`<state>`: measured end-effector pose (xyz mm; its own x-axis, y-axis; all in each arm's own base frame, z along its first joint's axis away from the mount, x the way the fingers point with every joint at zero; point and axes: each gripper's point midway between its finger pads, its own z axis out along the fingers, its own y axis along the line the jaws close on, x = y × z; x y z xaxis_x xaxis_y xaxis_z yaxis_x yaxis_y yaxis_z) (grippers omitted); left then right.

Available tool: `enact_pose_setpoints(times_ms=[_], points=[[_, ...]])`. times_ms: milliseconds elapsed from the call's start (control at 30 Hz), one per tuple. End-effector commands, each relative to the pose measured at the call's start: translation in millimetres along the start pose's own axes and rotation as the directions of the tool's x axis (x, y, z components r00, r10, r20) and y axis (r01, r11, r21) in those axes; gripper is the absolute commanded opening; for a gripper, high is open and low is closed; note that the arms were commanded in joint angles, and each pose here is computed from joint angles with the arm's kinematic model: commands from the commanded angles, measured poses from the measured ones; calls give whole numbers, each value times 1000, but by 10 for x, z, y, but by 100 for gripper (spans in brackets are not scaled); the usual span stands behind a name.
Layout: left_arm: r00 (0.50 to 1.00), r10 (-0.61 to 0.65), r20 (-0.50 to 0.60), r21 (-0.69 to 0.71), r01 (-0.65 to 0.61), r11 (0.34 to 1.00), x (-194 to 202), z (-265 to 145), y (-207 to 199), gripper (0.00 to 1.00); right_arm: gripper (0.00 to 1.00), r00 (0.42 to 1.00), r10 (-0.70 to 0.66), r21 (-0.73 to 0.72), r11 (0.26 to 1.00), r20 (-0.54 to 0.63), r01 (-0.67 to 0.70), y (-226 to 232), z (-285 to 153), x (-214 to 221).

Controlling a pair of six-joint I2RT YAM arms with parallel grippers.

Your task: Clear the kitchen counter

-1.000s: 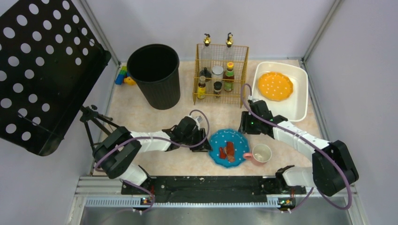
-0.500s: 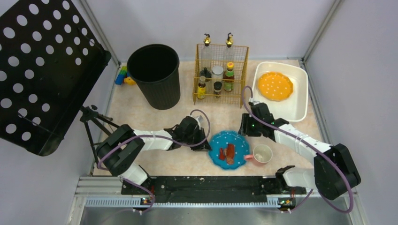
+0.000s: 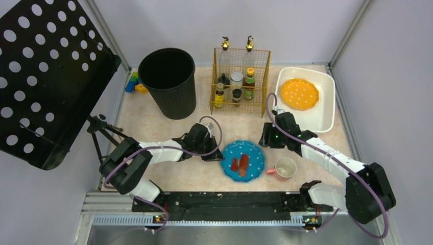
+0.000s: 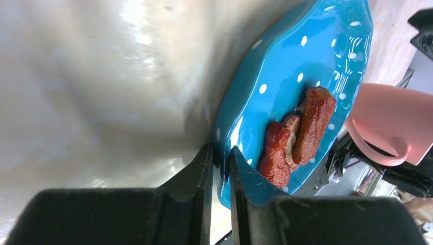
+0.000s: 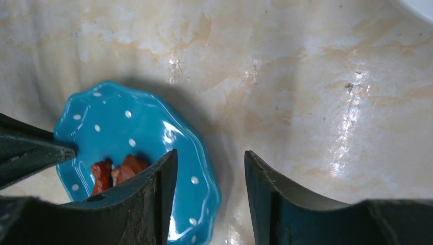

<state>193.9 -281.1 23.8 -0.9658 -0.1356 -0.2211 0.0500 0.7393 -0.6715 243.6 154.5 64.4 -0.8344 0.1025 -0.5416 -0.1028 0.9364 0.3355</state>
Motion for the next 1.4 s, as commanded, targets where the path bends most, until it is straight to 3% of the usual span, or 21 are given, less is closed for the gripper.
enact_pose_setpoints(times_ms=[0, 400, 833, 1367], points=[[995, -22, 94, -29, 24, 999, -247, -167, 228, 0, 51, 999, 1, -64, 998, 37, 1, 160, -58, -101], [983, -115, 141, 27, 113, 993, -347, -338, 493, 0, 54, 999, 36, -240, 970, 10, -32, 503, 11, -118], [978, -168, 124, 78, 159, 984, -180, -291, 644, 0, 60, 998, 58, -264, 963, -6, -57, 537, 163, -86], [970, -196, 145, 108, 181, 978, -161, -359, 720, 0, 62, 992, 87, -414, 903, -86, -115, 737, 391, 128]])
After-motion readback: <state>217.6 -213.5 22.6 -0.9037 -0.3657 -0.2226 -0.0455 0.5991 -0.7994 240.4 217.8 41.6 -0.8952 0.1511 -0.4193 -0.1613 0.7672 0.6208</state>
